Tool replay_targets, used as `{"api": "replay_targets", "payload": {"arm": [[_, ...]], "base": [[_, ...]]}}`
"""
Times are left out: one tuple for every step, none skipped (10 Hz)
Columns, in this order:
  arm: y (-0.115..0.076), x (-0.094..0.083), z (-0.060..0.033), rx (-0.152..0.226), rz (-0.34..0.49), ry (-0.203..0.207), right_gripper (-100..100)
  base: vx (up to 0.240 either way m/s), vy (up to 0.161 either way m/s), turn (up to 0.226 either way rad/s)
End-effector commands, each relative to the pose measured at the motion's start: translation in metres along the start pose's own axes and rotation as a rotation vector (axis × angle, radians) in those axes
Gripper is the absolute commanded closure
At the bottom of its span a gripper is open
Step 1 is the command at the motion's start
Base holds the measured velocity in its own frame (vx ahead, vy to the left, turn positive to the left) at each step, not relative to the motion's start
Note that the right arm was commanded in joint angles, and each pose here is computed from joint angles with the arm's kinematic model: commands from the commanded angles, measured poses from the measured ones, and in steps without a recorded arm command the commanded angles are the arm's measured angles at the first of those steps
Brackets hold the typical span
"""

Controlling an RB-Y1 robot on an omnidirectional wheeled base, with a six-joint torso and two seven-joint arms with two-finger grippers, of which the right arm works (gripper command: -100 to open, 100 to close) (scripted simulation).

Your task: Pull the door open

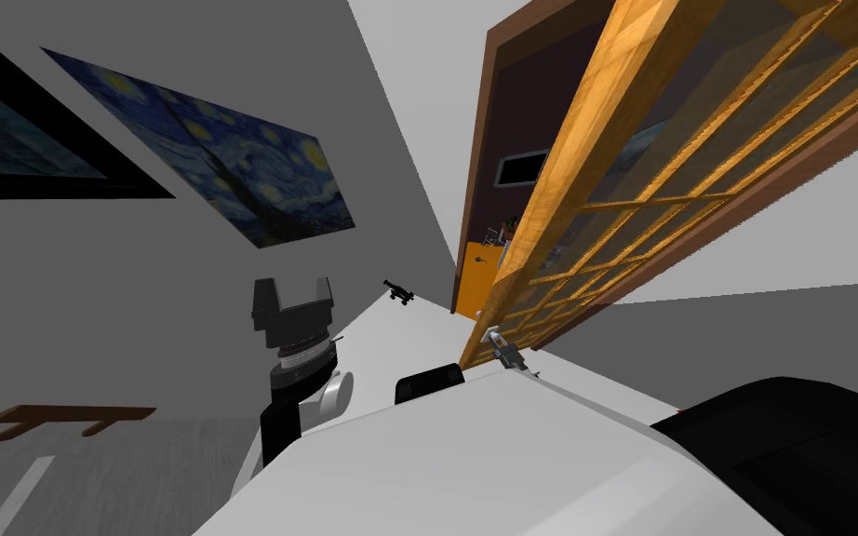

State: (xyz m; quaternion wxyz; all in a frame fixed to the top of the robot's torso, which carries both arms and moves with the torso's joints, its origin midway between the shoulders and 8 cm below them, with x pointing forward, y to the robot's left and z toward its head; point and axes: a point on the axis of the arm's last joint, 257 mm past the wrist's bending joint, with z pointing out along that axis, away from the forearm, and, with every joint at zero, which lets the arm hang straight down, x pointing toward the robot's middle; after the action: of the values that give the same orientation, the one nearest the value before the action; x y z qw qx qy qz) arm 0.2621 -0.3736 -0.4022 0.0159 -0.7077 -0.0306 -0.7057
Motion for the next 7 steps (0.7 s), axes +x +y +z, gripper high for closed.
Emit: {"api": "replay_targets", "payload": {"arm": [[-0.009,-0.001,-0.0142,0.027,0.007,0.003,100],[-0.011,-0.001,-0.0221,0.039,0.009,0.004,100],[-0.014,0.0,-0.0296,0.051,0.011,0.004,100],[-0.018,0.001,-0.0427,0.071,0.015,0.004,100],[-0.019,0.001,-0.048,0.079,0.017,0.004,100],[-0.021,0.002,-0.0525,0.086,0.018,0.004,100],[-0.022,0.002,-0.0577,0.094,0.02,0.004,100]], "base": [[-0.029,-0.04,0.028],[-0.03,-0.045,0.036],[-0.041,-0.051,0.037],[-0.096,-0.079,0.078],[-0.111,-0.081,0.06],[-0.113,-0.03,0.096],[-0.129,-0.032,0.084]]}}
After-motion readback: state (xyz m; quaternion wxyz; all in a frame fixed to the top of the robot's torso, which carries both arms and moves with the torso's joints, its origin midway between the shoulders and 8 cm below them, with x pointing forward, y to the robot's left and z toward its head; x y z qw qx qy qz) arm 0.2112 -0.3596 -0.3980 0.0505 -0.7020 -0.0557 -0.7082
